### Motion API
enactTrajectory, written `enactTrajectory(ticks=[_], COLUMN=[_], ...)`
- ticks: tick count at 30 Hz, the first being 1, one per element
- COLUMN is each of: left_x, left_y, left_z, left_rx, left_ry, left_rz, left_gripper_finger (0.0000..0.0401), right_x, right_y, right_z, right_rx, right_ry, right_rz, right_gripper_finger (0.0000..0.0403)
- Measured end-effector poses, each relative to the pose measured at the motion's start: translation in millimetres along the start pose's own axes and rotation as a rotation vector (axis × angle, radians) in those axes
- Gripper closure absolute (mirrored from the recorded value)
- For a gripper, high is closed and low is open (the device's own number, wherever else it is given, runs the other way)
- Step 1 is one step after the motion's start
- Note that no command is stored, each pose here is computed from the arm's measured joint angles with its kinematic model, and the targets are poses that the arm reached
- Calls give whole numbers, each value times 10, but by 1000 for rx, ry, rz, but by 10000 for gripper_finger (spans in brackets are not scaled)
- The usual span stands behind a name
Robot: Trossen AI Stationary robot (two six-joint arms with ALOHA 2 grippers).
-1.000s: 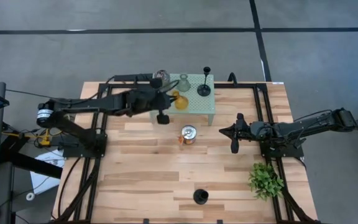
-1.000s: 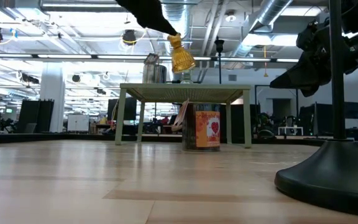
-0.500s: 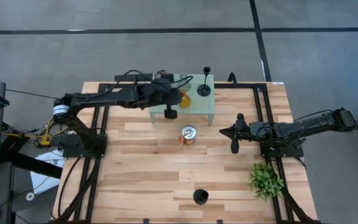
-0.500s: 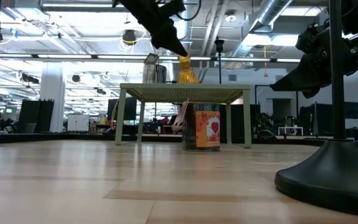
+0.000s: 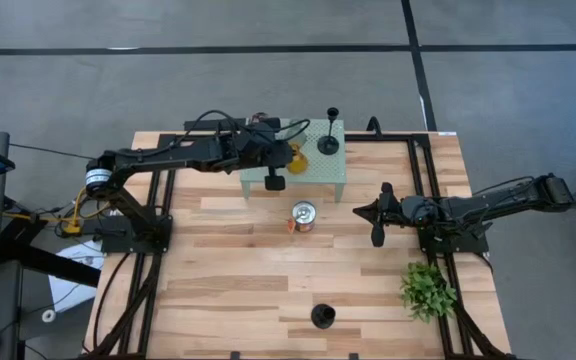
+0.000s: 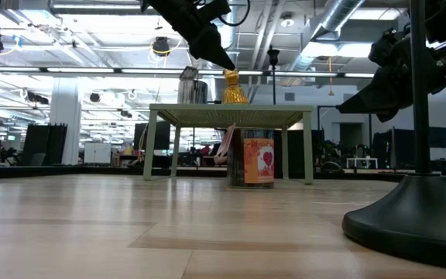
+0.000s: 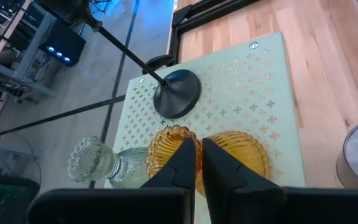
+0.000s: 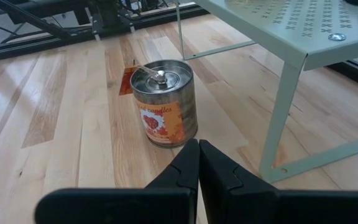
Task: Pick & Place candle stick holders
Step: Put the yellow candle holder on the shelf, then put the black candle holder on the shelf
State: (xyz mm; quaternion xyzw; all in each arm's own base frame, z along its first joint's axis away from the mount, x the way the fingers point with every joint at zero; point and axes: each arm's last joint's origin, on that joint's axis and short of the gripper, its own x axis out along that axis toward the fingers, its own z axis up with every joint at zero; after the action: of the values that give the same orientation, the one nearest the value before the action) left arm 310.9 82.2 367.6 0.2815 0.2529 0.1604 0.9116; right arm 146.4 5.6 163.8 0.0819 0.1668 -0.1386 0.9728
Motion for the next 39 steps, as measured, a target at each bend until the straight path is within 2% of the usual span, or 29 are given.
enactTrajectory(ticks=[16, 29, 33, 39], left_x=[1, -35, -145, -518], left_y=[15, -58, -93, -59], left_z=[21, 145, 253, 398], left_rx=[-21, -5, 40, 32], left_ry=[-21, -97, -164, -273], left_rz=[18, 24, 37, 54], left_gripper_finger=[328, 326, 327, 329], right_x=[0, 0, 0, 0], right_y=[-1, -1, -1, -1], right_z=[-5, -5, -5, -5], right_rx=[-1, -1, -1, 0], right_ry=[5, 5, 5, 5], right_rz=[-1, -1, -1, -1], right_gripper_finger=[403, 403, 403, 403])
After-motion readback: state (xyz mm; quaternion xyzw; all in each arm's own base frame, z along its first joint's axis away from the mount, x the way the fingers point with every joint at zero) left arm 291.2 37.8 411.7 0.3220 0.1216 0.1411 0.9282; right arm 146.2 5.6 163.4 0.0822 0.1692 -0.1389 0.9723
